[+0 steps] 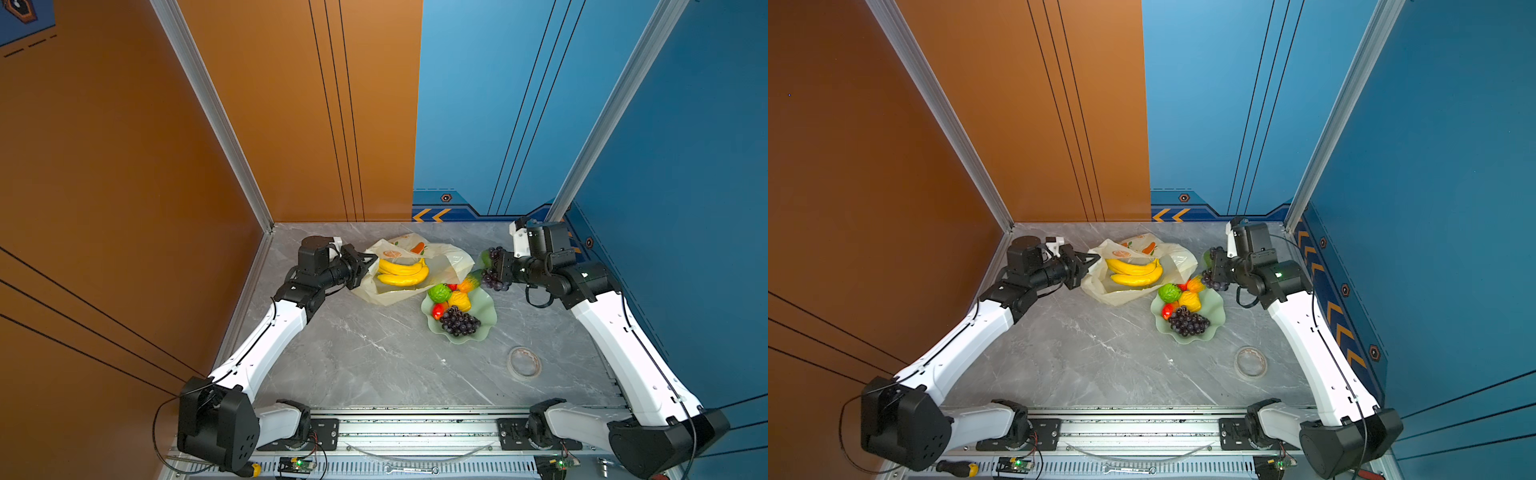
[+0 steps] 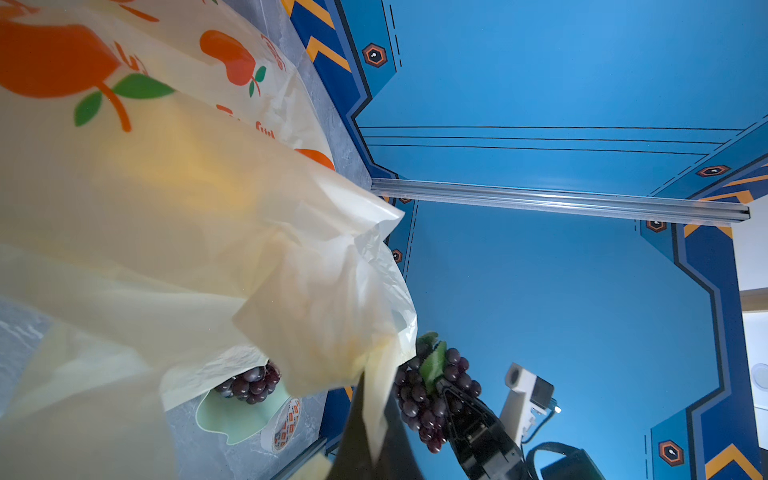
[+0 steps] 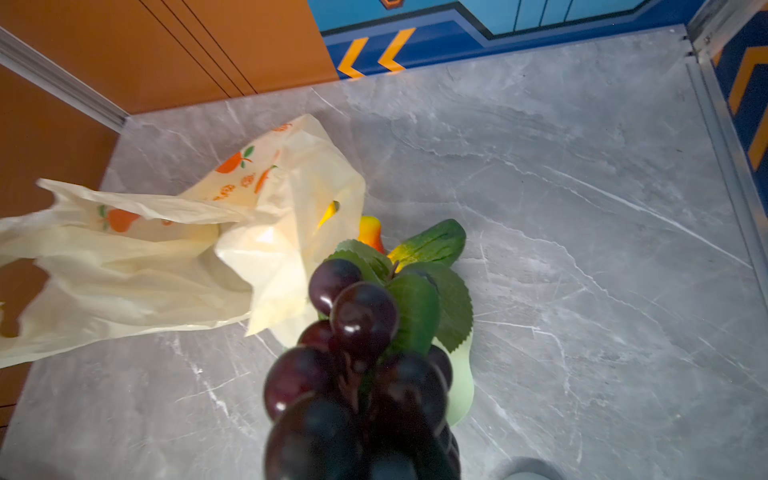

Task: Place the fruits into the plastic bag
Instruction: 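Lift the grapes with the right gripper and carry them toward the bag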

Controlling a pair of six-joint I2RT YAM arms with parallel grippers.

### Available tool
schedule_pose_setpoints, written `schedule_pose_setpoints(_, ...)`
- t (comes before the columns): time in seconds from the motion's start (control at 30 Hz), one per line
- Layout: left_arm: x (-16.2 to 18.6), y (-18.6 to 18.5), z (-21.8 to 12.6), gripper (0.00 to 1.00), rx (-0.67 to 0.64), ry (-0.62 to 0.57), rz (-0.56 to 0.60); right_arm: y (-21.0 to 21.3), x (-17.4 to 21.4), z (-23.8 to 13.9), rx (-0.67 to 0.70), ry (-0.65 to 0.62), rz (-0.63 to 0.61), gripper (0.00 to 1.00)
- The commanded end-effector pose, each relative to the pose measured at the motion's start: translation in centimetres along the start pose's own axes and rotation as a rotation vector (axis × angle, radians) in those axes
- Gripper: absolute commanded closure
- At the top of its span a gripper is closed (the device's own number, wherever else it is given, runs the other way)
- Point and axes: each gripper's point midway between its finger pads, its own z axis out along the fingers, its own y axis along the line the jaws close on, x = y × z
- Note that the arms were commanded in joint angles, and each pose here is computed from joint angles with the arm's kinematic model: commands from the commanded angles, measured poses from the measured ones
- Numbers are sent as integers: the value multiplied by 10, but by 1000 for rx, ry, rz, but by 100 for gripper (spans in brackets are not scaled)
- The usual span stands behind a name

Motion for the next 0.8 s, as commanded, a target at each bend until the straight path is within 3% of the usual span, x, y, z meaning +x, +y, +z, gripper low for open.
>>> schedule_pose_setpoints(0.0,0,-10,4,100,23,1,16,24,-18,-32,-110,-58,23,80)
schedule_pose_setpoints(0.4,2,-22,10,100,38,18,32,110,-58,-74,-488,-147,49,80)
schedule_pose_setpoints(0.6,4,-25,9,100,46,23,37,147,-52,-50,-629,-95,123,79)
schedule_pose_setpoints(0.77,4,-26,5,100,50,21,37,178,-31,-17,-673,-8,107,80)
